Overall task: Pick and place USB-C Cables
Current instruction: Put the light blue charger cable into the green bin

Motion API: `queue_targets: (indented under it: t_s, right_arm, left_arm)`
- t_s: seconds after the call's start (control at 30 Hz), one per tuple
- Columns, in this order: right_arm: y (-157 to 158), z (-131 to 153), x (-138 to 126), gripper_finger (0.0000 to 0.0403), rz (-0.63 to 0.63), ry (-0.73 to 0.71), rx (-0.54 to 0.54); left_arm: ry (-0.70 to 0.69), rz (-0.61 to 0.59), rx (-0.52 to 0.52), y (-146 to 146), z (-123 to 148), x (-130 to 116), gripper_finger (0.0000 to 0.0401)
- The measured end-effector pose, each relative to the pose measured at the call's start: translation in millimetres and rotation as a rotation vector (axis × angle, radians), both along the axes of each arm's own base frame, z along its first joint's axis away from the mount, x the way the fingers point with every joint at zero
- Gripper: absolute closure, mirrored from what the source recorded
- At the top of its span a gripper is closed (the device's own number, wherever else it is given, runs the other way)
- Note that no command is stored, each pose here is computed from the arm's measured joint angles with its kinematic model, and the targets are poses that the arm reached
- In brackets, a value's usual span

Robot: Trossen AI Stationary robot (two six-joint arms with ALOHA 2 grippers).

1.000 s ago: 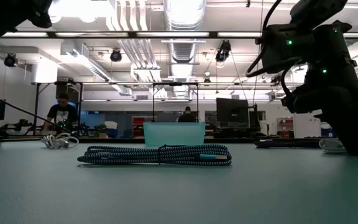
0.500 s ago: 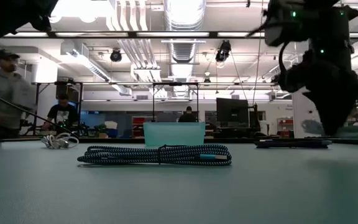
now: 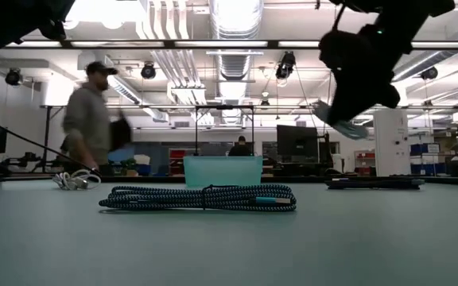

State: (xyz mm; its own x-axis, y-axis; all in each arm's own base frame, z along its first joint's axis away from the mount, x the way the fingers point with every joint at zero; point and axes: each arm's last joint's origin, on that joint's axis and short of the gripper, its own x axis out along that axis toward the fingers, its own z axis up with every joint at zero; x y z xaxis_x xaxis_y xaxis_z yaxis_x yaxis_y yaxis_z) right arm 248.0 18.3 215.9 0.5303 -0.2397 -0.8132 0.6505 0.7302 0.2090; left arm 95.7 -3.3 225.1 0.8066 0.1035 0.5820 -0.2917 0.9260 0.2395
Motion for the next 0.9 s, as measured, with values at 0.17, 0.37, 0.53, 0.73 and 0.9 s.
queue_targets:
  t_s: [0.17, 0.37, 0.53, 0.73, 0.9]
  right_arm:
    - [-7, 7, 10, 0.0349, 0.045, -0.093, -0.080]
    - [-10, 16, 19, 0.0349, 0.085, -0.187, -0.243]
    - [-10, 22, 26, 0.0349, 0.144, -0.266, -0.349]
    - [-9, 23, 30, 0.0349, 0.240, -0.370, -0.490]
    - [-9, 22, 30, 0.0349, 0.309, -0.475, -0.615]
  left_arm:
    - [0.001, 0.000, 0.000, 0, 0, 0, 0.0400]
    - [0.001, 0.000, 0.000, 0, 0, 0, 0.0400]
    - [0.001, -0.001, -0.001, 0, 0, 0, 0.0400]
    - [0.005, -0.001, -0.001, 0, 0, 1, 0.0400]
    - [0.026, -0.001, 0.001, 0, -2, 3, 0.0400]
